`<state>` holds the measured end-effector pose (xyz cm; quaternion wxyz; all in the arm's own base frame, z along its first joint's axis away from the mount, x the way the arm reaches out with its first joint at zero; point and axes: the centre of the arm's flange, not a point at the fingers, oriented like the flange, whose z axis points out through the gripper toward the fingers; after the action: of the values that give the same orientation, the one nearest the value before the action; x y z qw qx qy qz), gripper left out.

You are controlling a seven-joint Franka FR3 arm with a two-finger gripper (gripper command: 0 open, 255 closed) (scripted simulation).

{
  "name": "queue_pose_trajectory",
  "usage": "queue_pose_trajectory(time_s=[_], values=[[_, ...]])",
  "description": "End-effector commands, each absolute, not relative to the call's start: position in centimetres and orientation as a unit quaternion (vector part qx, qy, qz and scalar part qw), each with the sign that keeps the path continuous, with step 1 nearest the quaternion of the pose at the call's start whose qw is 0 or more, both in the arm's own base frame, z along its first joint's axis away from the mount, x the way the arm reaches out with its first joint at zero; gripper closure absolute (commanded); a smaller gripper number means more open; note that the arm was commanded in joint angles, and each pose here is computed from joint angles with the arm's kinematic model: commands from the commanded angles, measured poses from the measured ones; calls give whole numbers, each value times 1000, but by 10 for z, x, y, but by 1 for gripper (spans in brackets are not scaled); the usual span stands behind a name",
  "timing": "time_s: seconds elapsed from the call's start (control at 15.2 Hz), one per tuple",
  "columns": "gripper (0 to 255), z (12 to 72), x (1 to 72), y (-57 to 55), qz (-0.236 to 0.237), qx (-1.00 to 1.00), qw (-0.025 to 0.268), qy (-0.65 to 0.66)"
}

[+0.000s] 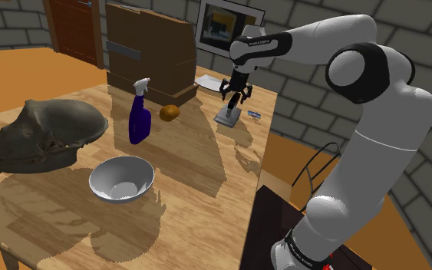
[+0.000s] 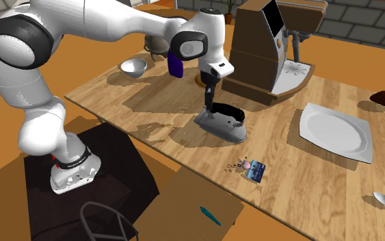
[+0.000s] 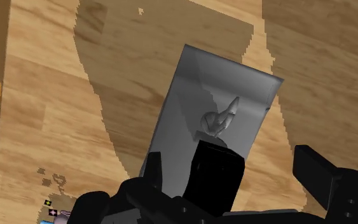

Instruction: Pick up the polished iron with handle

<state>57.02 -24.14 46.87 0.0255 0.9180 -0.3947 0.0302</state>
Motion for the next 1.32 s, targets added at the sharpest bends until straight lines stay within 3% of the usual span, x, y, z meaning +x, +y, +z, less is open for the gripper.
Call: queue_pose_trajectory(time_s=[0.0, 0.2, 0.26, 0.86, 1.25], values=[[0, 459, 570, -242, 31, 918, 26, -395], [0, 450, 570, -242, 31, 918, 26, -395], [255, 451, 569, -243, 31, 918, 25, -395], [255, 450, 570, -242, 31, 918, 26, -395], [255, 482, 570, -242, 31, 918, 26, -395]])
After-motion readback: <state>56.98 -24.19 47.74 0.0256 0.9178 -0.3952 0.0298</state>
